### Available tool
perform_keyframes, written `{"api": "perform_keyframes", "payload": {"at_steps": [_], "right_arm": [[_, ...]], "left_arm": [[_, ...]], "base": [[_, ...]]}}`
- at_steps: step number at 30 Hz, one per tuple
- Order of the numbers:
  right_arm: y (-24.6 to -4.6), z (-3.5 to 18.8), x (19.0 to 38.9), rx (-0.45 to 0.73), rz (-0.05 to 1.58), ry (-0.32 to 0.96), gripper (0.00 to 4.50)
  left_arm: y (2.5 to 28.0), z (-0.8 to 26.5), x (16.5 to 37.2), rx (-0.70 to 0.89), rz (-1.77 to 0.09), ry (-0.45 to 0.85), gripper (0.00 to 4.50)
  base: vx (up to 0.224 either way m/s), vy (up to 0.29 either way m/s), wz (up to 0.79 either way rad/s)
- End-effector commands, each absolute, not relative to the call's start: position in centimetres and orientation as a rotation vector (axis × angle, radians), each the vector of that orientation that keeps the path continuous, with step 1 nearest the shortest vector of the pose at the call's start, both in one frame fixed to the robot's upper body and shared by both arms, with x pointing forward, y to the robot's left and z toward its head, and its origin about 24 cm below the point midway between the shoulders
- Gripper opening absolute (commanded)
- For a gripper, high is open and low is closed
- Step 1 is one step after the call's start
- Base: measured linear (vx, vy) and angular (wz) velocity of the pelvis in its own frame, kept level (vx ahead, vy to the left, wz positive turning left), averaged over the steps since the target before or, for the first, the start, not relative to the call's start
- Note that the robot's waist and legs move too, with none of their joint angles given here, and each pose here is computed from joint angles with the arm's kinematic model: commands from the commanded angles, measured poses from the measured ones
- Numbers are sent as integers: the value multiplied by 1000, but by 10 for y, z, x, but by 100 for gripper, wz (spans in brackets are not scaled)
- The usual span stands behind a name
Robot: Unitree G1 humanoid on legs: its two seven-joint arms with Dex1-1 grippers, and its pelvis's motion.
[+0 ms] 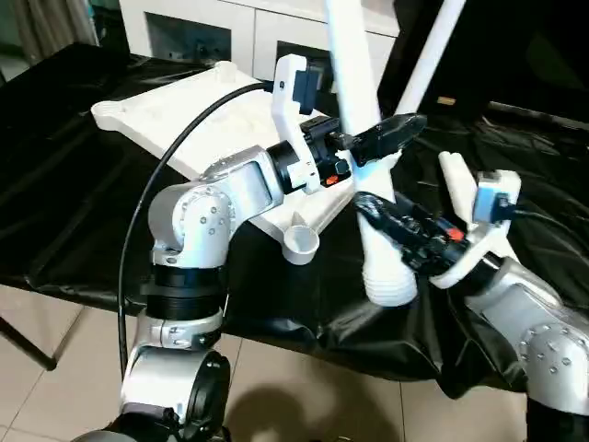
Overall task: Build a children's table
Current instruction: Pick table leg
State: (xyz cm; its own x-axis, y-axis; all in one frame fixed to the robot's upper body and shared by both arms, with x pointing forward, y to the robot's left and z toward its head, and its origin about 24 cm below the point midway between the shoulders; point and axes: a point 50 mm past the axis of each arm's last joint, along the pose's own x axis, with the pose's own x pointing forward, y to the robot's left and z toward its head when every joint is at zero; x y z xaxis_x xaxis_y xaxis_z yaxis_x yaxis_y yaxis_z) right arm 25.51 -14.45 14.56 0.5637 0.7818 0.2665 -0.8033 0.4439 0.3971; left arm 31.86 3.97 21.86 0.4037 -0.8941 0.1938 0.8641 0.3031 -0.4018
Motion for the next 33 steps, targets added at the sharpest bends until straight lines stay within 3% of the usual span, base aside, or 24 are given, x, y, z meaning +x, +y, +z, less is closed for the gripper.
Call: {"api": "perform_keyframes", "payload": {"at_steps": [1,18,28,30,33], "right_arm": [[-146,150,256,504,997,-68,178],[-146,147,257,507,1008,-57,178],[-145,142,260,438,951,-52,178],[-144,141,261,436,950,-47,234],[-141,139,267,360,899,-38,257]], "left_arm": [[37,221,317,-490,-1187,85,401],[52,221,326,-515,-1138,71,245],[52,221,329,-472,-1101,63,199],[51,222,330,-454,-1092,57,198],[50,221,332,-354,-1034,35,196]], "base": [[0,0,0],[0,0,0],[0,0,0],[0,0,0],[0,0,0]]}}
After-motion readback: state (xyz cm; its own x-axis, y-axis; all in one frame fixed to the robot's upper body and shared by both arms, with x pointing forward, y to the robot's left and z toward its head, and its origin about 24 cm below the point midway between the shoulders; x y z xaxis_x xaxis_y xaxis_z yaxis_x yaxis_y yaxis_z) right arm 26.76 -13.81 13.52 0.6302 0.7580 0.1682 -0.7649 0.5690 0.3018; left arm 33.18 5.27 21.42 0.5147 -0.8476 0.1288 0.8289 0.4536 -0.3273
